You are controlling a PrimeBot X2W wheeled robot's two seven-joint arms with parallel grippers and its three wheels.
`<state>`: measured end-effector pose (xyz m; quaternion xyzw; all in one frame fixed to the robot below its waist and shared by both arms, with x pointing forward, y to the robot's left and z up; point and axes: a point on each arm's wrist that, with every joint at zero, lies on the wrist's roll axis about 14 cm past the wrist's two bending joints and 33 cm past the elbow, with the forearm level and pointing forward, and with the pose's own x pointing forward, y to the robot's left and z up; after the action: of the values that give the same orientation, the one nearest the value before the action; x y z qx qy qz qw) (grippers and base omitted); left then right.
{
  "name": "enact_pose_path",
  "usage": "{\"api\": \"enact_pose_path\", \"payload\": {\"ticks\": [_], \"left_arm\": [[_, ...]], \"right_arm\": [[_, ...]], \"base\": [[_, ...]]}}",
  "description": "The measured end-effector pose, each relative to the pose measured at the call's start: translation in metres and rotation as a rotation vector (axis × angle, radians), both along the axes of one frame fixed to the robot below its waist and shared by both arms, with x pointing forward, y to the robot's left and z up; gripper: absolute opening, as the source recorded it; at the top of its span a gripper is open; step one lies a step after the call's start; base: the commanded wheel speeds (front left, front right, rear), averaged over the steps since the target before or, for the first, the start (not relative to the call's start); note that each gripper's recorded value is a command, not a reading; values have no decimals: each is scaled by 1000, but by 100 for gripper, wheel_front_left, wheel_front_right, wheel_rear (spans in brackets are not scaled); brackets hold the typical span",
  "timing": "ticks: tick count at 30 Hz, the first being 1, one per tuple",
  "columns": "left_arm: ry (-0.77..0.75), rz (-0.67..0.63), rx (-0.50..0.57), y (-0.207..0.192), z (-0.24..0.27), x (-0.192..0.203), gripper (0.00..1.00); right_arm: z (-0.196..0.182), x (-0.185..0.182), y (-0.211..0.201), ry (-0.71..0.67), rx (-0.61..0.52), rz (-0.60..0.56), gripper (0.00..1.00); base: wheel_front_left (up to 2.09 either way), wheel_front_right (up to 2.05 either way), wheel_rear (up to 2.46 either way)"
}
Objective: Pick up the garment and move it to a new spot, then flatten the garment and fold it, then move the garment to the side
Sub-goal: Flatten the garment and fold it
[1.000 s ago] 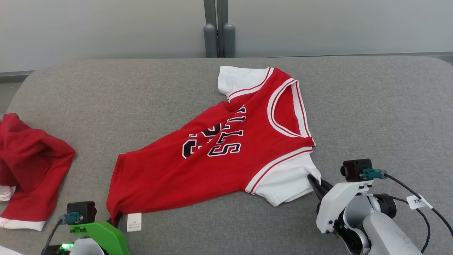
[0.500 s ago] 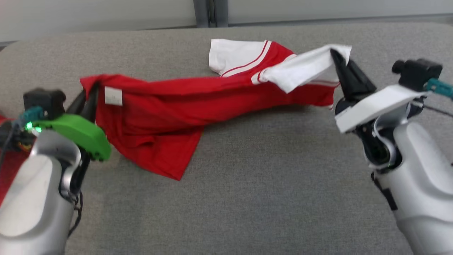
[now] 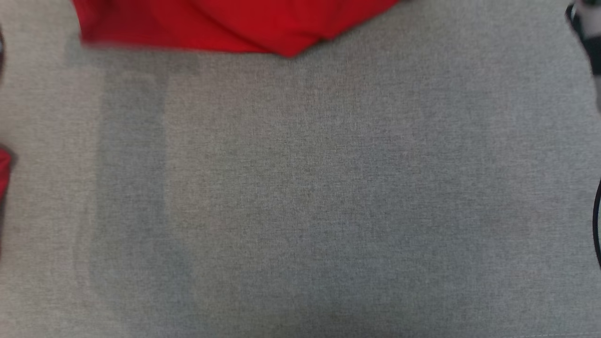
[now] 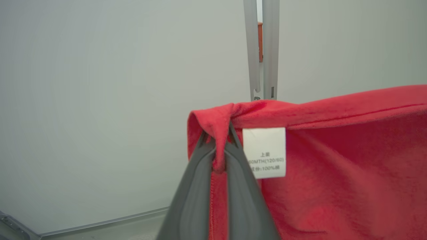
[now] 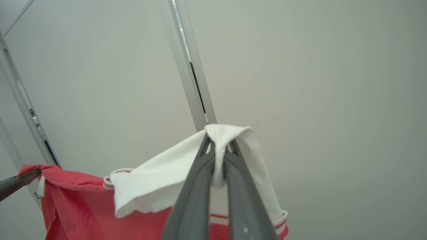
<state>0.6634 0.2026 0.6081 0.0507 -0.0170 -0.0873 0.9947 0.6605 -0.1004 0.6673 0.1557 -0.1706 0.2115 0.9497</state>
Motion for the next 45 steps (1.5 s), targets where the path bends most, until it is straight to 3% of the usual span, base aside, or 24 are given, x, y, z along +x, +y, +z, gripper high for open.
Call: {"api": "enact_pose_path", "payload": {"ticks": [8,15,21,24,33,40,45], "left_arm": [[-78,9,-17,-2,27,55,0],[-102,-30,-30,-24,44,73,0],[-98,-57,-69,-36,48,73,0],[-62,-80,-59,-44,32,68,0],[189,-206,85,-66,-64,11,0],[408,-269,73,-66,-107,-60,0],[604,-311,60,-64,-133,-127,0]], "right_arm": [[37,44,-2,-105,7,-28,0],[93,45,-23,-229,-45,-89,0],[106,40,-29,-242,-92,-104,0],[91,39,-29,-197,-128,-100,0],[-11,9,-26,78,-264,-31,0],[-80,-54,-25,320,-392,68,0],[-117,-122,-30,497,-521,158,0]], "base": [[0,0,0],[0,0,0],[0,0,0],[0,0,0],[0,0,0],[0,0,0],[0,0,0]]}}
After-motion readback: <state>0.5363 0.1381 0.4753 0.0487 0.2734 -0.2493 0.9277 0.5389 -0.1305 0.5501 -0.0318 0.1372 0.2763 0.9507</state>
